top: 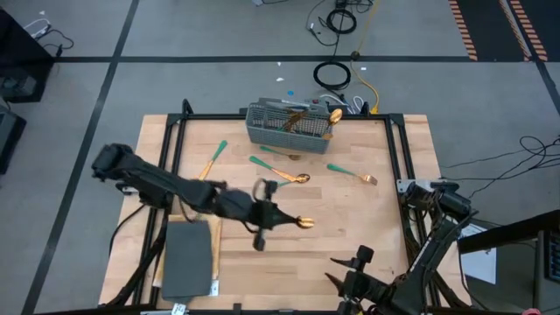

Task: Sort silverware
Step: Put the green spoon into the dishwasher utensil holder

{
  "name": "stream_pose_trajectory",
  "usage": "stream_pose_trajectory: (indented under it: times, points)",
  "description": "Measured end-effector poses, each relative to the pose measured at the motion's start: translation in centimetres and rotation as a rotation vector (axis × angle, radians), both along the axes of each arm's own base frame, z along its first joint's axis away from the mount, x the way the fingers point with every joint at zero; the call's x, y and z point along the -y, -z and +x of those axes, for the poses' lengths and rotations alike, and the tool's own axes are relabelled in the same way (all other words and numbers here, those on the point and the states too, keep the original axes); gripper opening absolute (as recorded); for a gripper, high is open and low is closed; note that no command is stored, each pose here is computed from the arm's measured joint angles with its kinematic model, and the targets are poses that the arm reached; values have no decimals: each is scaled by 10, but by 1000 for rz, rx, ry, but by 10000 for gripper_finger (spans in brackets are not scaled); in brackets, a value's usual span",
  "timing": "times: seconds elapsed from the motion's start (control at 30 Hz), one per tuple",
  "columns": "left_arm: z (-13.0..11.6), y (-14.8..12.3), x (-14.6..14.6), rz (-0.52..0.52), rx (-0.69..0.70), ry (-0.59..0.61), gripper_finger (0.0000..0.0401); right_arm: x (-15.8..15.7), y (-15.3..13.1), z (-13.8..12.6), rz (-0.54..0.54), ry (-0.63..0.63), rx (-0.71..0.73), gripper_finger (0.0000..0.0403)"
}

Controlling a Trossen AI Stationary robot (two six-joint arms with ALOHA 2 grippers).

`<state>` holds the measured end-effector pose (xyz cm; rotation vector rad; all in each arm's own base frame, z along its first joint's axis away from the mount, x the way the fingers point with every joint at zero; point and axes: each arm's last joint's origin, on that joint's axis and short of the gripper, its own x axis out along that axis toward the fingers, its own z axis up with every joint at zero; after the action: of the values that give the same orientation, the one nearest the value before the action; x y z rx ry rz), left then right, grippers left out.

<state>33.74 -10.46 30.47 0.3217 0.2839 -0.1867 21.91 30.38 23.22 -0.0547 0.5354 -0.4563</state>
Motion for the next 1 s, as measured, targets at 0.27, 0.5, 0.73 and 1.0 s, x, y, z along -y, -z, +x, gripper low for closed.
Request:
stream_pose_trajectory:
  times: [0.27, 0.5, 0.73, 1.0]
  points:
    - [-21, -35, -46, 50, 122, 101, 5, 2, -15, -15, -227, -79, 68, 185]
    - [-18, -35, -92, 8, 119, 186, 5, 36, -62, -37, -465, -111, 118, 158]
    - [-22, -35, -131, -37, 115, 238, 8, 75, -96, -78, -479, -146, 276, 100]
    - [-29, -37, -175, 3, 160, 200, 9, 150, -71, -120, -241, -103, 440, 44]
